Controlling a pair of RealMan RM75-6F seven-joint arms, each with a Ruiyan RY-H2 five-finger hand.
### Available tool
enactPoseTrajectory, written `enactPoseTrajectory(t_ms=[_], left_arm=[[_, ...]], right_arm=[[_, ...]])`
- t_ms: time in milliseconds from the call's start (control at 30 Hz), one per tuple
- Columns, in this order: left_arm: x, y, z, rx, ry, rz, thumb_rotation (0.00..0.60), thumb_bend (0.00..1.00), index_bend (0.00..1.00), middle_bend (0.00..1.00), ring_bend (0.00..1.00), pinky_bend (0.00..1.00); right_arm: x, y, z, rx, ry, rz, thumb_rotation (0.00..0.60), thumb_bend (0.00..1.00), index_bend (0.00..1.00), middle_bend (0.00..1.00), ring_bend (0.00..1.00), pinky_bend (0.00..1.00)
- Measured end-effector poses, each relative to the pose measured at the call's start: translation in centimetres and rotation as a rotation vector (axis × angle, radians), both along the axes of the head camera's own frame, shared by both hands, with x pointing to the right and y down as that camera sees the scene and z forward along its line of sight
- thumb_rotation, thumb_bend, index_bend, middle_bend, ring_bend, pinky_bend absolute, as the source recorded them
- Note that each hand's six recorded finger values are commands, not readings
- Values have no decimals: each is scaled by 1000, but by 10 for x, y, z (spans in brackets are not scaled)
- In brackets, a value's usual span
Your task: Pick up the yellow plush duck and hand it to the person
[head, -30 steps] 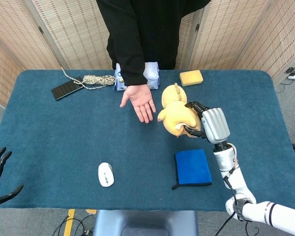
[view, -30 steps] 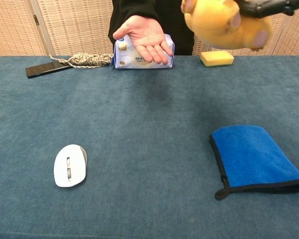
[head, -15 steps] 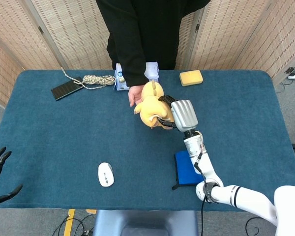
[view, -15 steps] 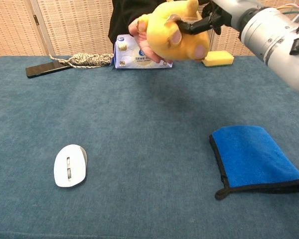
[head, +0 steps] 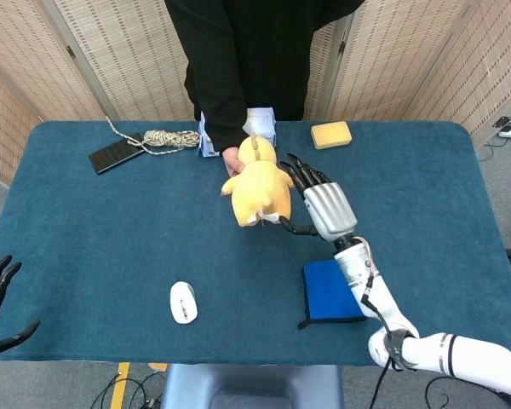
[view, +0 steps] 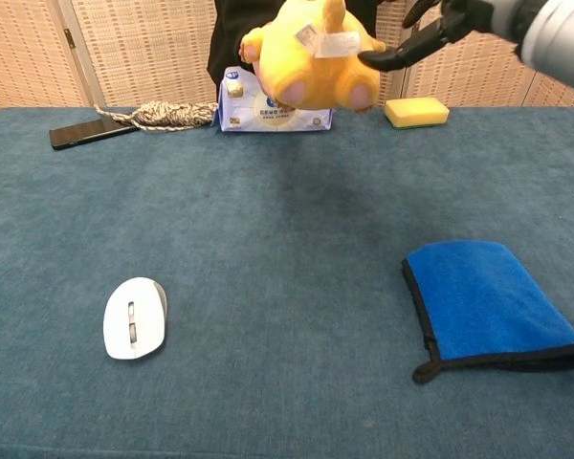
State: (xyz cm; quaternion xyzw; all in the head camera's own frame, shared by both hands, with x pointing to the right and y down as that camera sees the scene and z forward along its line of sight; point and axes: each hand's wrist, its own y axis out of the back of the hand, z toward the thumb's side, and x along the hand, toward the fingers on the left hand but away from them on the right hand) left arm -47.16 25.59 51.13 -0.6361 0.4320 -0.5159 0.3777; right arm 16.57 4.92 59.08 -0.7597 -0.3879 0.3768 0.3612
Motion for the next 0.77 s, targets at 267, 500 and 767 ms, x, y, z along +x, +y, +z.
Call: enactPoseTrajectory(t_ms=[267, 500, 767], left_arm=[[2, 0, -2, 21, -19, -6, 600, 240, 0, 61, 73, 260], [5, 0, -2, 40, -35, -2, 600, 240, 0, 61, 74, 260], [11, 1, 2, 45, -63, 9, 600, 239, 0, 61, 74, 260]], right_arm=[[79, 45, -37, 81, 114, -11, 600, 222, 0, 0, 46, 187], [155, 109, -37, 96, 205, 16, 600, 222, 0, 0, 43, 157], [217, 169, -38, 80, 279, 57, 600, 223, 0, 0, 11, 51]])
